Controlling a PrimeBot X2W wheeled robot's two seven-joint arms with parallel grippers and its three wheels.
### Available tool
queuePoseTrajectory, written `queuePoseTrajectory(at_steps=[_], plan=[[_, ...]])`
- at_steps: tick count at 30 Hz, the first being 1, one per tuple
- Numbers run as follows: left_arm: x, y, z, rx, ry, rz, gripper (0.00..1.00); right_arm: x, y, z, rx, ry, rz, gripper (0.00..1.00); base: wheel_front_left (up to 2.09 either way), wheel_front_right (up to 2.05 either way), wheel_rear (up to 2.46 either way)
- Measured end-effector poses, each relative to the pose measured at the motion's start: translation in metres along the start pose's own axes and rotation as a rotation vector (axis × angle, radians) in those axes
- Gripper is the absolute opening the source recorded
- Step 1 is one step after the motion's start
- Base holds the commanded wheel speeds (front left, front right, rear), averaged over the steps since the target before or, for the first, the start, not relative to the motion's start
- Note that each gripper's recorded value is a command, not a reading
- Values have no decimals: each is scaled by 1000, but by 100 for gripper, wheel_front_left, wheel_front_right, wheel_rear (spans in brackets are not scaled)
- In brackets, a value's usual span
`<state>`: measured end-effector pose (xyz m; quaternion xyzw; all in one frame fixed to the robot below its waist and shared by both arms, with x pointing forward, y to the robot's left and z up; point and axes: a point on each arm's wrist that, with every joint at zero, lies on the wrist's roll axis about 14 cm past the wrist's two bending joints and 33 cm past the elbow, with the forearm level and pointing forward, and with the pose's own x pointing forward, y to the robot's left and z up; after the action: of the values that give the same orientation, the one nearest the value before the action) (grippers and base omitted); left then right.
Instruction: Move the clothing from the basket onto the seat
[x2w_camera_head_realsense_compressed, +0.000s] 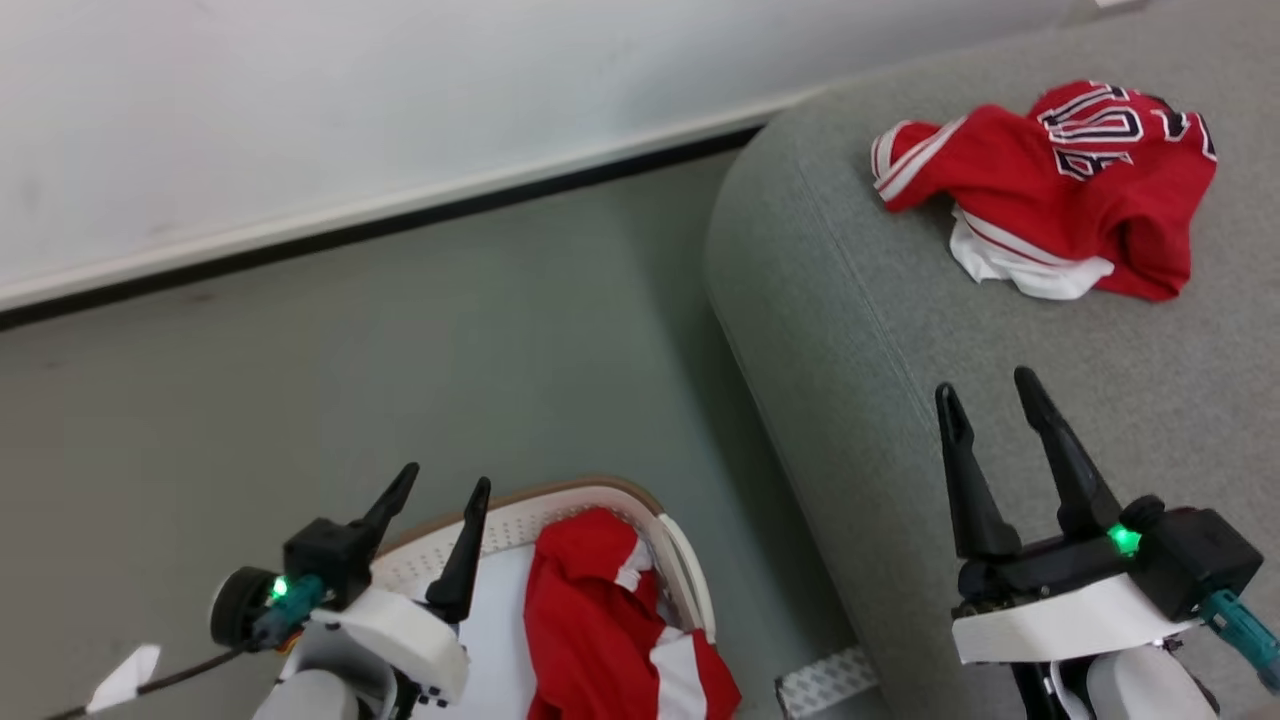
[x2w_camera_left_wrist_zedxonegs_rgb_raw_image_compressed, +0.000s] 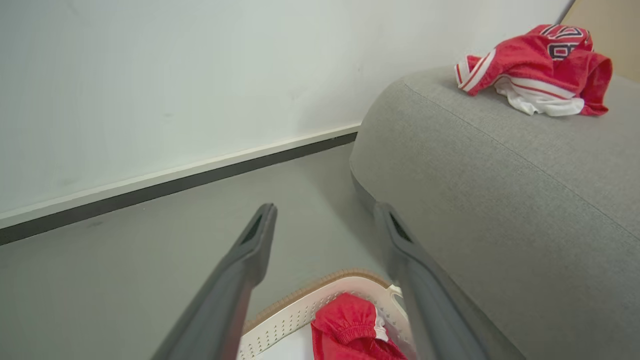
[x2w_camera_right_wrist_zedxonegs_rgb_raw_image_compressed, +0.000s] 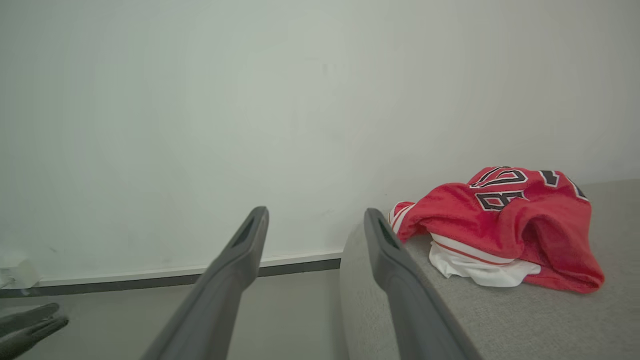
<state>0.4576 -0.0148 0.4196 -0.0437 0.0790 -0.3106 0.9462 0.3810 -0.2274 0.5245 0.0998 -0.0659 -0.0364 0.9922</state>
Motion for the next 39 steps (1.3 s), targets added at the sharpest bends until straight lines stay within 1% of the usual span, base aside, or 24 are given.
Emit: queuePoseTrajectory(at_steps=[2, 4, 8, 15, 17, 20, 26, 33, 39], plan=[[9, -7, -18, 8, 64, -45, 100, 4, -5, 1, -13, -2, -13, 100, 0, 0, 0], [15, -17, -45, 25, 170, -101, 100, 7, -11, -2, -23, 5, -30, 100, 0, 0, 0], [29, -32, -77, 39, 279, -193, 100, 15, -19, -9, -44, 24, -52, 100, 0, 0, 0], [42, -39, -140, 52, 473, -297, 100, 35, -28, -21, -46, 40, -68, 100, 0, 0, 0], [42, -35, -163, 66, 550, -313, 100, 41, -29, -26, -50, 49, -70, 100, 0, 0, 0], [38, -34, -195, 55, 650, -331, 100, 49, -32, -33, -49, 58, -72, 100, 0, 0, 0], [23, -51, -251, 18, 842, -411, 100, 59, -38, -43, -47, 70, -82, 100, 0, 0, 0], [16, -68, -290, 4, 980, -500, 100, 66, -46, -54, -65, 86, -99, 100, 0, 0, 0], [12, -72, -310, 20, 1043, -551, 100, 64, -48, -75, -61, 131, -109, 100, 14, 14, 14]])
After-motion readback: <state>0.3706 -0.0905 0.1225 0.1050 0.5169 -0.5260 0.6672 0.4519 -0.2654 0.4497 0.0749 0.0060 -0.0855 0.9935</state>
